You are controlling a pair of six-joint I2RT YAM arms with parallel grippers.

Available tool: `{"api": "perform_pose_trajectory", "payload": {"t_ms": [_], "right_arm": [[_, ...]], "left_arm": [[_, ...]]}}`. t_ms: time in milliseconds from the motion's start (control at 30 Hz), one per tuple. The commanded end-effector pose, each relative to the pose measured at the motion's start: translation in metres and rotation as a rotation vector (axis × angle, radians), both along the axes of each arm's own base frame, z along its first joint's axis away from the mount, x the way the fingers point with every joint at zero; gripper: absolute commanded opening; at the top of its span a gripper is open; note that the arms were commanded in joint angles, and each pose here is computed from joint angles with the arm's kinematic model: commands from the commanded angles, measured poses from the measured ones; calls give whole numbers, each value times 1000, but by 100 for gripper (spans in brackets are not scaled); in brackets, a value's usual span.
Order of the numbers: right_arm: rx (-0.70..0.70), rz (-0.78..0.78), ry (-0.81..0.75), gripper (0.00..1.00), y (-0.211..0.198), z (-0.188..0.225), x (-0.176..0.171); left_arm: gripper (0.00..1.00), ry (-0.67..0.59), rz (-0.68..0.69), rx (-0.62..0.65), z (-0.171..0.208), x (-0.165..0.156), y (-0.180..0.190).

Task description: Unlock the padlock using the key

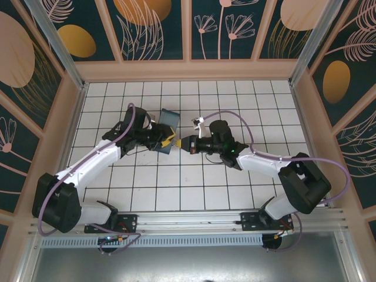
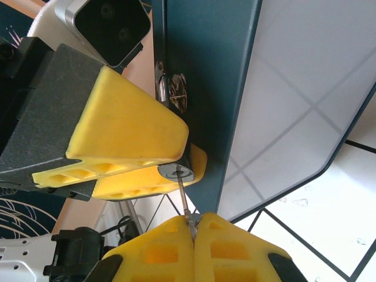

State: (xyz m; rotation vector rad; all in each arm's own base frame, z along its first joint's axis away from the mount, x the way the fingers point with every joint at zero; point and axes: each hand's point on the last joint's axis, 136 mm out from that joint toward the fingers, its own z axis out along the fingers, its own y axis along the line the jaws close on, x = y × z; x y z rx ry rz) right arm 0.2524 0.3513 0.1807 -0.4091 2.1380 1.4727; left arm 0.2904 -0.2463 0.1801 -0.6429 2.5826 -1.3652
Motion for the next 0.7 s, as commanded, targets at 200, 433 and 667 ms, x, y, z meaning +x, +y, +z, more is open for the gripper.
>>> {"api": "perform_pose_trajectory", "payload": {"t_ms": [200, 433, 667], "right_arm": [[108, 120, -85, 0, 2, 25, -10], [227, 95, -26, 0, -20, 30, -7], [215, 153, 31, 0, -15, 17, -15]], "left_arm": [[15, -34, -181, 46, 8, -16, -10], [14, -12, -189, 95, -2, -18, -6], [14, 10, -178, 147, -10, -16, 0]]}}
